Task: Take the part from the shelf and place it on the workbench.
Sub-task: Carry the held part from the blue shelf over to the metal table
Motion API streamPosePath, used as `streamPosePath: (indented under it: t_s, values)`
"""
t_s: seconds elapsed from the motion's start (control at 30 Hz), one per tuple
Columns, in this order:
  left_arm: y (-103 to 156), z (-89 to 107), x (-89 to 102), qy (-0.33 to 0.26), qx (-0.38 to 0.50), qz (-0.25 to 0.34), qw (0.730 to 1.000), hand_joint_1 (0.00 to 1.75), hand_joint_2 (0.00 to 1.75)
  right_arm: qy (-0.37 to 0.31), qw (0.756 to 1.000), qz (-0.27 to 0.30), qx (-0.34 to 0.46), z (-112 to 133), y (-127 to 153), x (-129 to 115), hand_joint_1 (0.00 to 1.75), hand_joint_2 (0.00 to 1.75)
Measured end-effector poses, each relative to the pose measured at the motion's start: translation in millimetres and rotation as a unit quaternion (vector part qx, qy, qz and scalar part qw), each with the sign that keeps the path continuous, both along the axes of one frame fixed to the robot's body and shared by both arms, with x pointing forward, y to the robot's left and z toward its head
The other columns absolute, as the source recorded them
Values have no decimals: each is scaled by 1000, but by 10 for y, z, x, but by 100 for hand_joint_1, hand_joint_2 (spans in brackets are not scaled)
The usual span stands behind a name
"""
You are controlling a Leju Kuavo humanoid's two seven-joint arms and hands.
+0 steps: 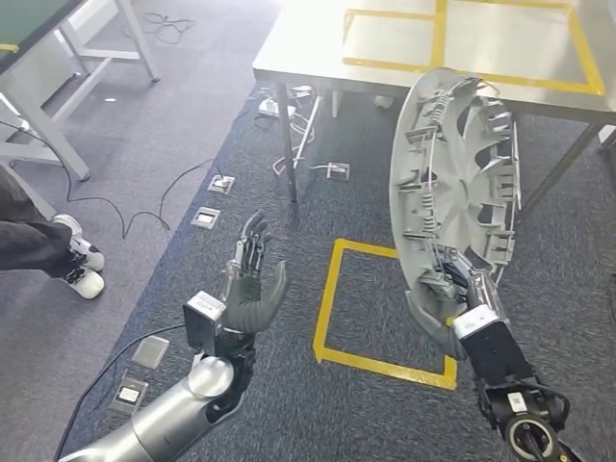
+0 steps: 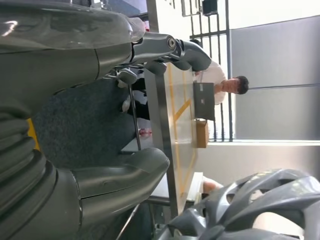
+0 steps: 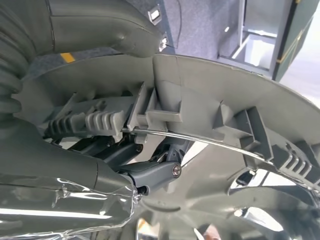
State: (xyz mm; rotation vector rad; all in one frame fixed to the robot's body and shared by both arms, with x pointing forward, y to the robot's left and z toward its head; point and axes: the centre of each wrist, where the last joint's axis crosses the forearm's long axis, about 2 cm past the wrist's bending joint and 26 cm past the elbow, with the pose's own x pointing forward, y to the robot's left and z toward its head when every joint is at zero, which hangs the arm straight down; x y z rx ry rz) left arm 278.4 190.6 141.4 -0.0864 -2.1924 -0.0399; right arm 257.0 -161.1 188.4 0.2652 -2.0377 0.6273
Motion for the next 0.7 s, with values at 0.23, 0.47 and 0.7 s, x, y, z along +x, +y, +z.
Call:
streamPosePath:
  t_s: [0.23,0.47,0.7]
  values:
    - [-9,-49,-30,8,2,-2,1000,0,175,6,1000,-2,-4,-41,-12,-10,175,175]
    - [-25,-4,14,-1,2,-7,1000,0,175,4,1000,-4,-4,-25,-22,3,175,175]
    - [-14,-38,3,4,6,-7,1000,0,175,9,1000,-5,-7,-56,-30,-8,175,175]
